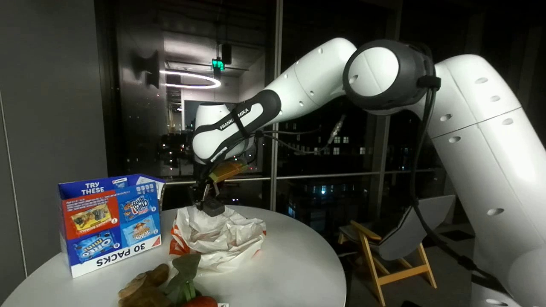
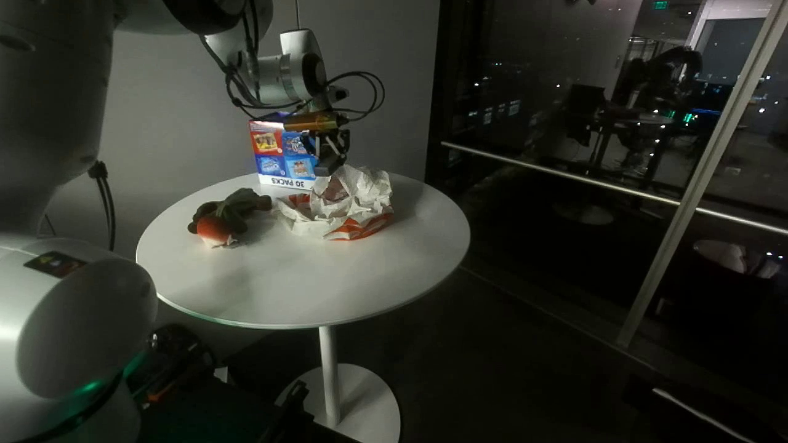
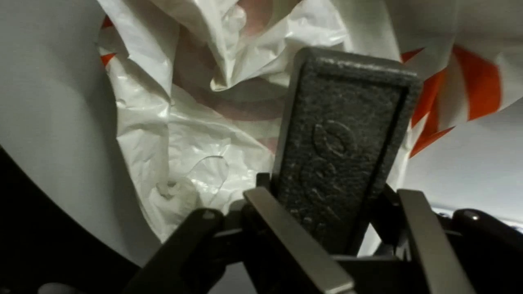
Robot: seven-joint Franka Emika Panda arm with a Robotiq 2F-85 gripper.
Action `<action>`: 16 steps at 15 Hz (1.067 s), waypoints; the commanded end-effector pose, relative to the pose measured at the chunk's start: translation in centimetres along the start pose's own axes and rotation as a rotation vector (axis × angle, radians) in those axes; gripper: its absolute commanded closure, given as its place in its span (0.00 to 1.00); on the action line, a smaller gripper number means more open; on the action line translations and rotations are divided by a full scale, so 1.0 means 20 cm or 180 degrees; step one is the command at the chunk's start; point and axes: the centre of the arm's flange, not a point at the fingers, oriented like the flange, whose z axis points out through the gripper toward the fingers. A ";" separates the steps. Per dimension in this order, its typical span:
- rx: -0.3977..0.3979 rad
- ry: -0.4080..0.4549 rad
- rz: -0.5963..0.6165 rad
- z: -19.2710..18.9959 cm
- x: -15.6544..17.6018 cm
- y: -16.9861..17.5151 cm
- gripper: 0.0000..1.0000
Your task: Remove the objects in the plastic bag and place them on the table
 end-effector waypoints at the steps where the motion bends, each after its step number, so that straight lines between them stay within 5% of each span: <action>1: 0.0344 -0.0236 -0.0495 -0.16 -0.22 -0.06 0.67; 8: 0.0632 -0.1010 -0.1497 -0.14 -0.61 -0.14 0.67; 16: 0.0929 -0.1780 -0.1806 0.18 -0.99 -0.11 0.67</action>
